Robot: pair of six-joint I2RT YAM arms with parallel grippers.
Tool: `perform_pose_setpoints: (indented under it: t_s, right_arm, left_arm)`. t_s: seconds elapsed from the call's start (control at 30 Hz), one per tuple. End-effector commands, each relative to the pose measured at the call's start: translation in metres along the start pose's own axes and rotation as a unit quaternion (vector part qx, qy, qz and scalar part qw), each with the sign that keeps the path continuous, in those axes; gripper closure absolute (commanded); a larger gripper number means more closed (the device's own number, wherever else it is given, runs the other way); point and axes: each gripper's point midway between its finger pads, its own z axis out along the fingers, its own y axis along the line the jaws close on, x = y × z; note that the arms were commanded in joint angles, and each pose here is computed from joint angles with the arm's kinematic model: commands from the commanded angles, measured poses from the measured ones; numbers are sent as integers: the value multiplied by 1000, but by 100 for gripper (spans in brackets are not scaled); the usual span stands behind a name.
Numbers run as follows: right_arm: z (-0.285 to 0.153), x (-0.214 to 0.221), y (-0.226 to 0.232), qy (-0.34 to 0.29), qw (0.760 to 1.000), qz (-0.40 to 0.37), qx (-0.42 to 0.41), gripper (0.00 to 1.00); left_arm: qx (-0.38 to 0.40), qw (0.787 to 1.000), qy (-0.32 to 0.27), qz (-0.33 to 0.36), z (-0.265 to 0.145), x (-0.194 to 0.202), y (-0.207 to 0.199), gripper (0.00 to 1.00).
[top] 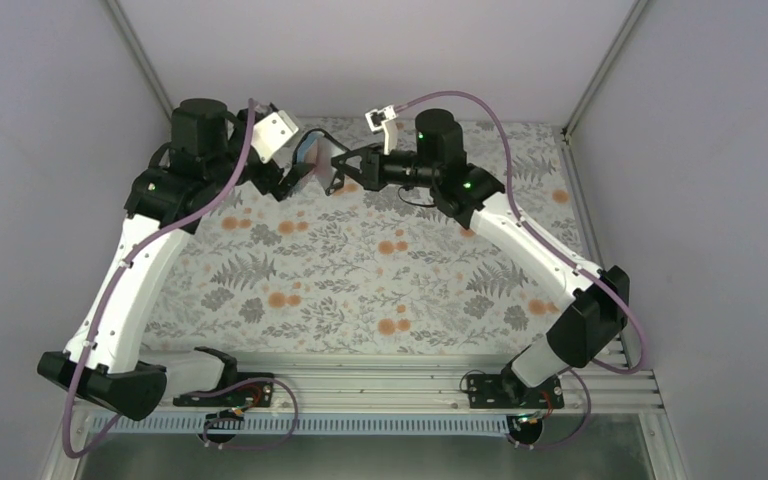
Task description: Take the credit cards out of the card holder
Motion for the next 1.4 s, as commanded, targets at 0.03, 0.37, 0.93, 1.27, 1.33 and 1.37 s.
perform_pose_setpoints:
  t_s: [0.03, 0.37, 0.93, 1.27, 1.33, 1.37]
  right_arm:
    - [-13, -13, 24, 0, 999, -37, -26, 96]
    - [-23, -12, 30, 13, 996, -64, -57, 96]
    - [-55, -5, 80, 19, 977, -159, -142, 96]
    - [-60, 1, 80, 26, 975, -175, -135, 96]
    - [-61, 3, 73, 27, 975, -184, -124, 96]
    - [-61, 3, 65, 24, 976, -187, -108, 94]
  left_arm:
    - [21, 999, -19, 17, -11, -12, -7, 0]
    - [34, 999, -7, 20, -20, -1, -14, 27]
    - [105, 993, -45, 2, -29, -8, -38, 50]
    - [151, 985, -85, 2, -48, -30, -51, 97]
    - [172, 982, -79, 7, -50, -24, -60, 98]
    - [182, 980, -75, 6, -50, -19, -65, 98]
